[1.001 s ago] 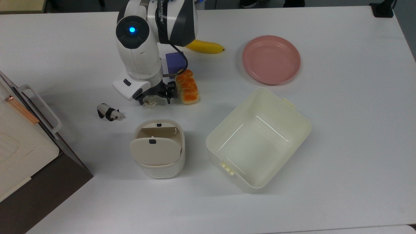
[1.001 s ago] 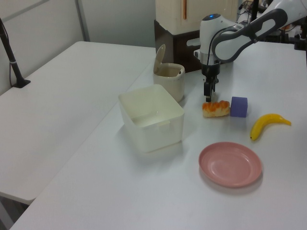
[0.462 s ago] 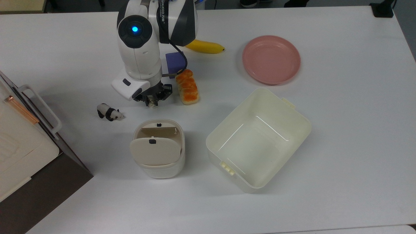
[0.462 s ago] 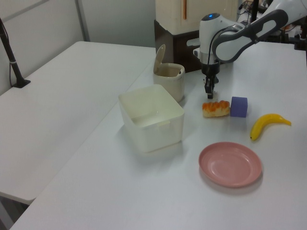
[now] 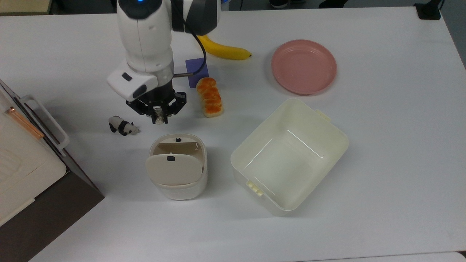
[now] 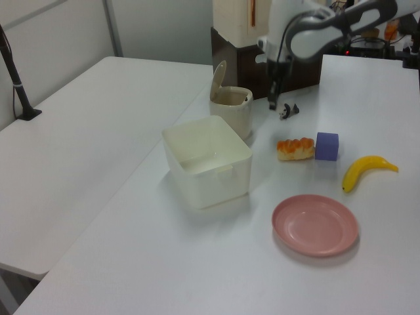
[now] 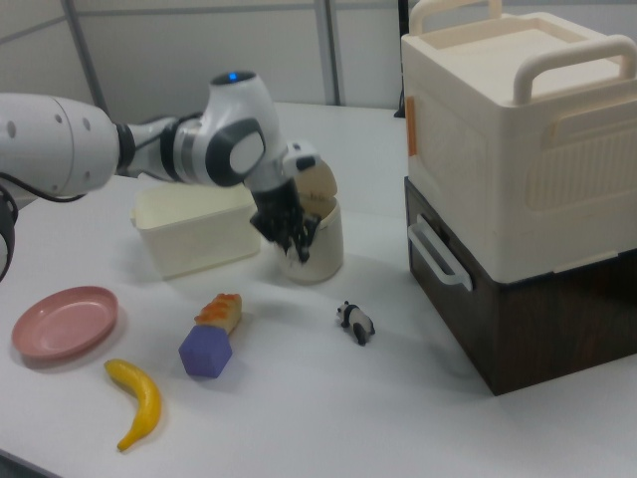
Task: Grab it up and put it in the trash
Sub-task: 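Lift the white cube and carry it over the white trash bin, then open the gripper to drop the white cube into the bin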
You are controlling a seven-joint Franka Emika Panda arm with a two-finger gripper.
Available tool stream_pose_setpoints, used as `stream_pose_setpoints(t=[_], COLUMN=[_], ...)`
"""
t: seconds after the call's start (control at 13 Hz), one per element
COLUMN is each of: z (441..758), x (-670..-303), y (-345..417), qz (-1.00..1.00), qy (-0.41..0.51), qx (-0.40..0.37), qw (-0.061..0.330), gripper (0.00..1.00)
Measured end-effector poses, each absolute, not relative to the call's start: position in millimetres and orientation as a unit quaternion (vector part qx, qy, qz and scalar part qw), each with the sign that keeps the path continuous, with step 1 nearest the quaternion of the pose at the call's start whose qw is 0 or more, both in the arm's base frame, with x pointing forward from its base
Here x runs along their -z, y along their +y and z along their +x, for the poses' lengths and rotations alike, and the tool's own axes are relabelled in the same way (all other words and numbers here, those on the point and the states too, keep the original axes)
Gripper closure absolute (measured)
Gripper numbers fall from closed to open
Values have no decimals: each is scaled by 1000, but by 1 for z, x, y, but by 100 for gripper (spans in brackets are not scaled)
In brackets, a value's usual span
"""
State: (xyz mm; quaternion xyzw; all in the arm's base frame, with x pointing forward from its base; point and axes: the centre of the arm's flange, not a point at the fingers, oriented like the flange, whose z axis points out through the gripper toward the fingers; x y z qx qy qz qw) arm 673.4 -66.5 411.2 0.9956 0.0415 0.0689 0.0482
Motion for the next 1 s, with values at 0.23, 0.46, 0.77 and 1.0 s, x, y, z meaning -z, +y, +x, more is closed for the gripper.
stream_pose_setpoints(t=[0.23, 0.46, 0.77, 1.0], z=[687, 697, 713, 722], x=[-460, -488, -493, -478], y=[-64, -44, -27, -25], qz=[991, 986, 971, 967], qy=[41, 53, 63, 65], qx=[-116, -151, -225, -240], qw=[54, 55, 54, 52], gripper=[73, 73, 70, 57])
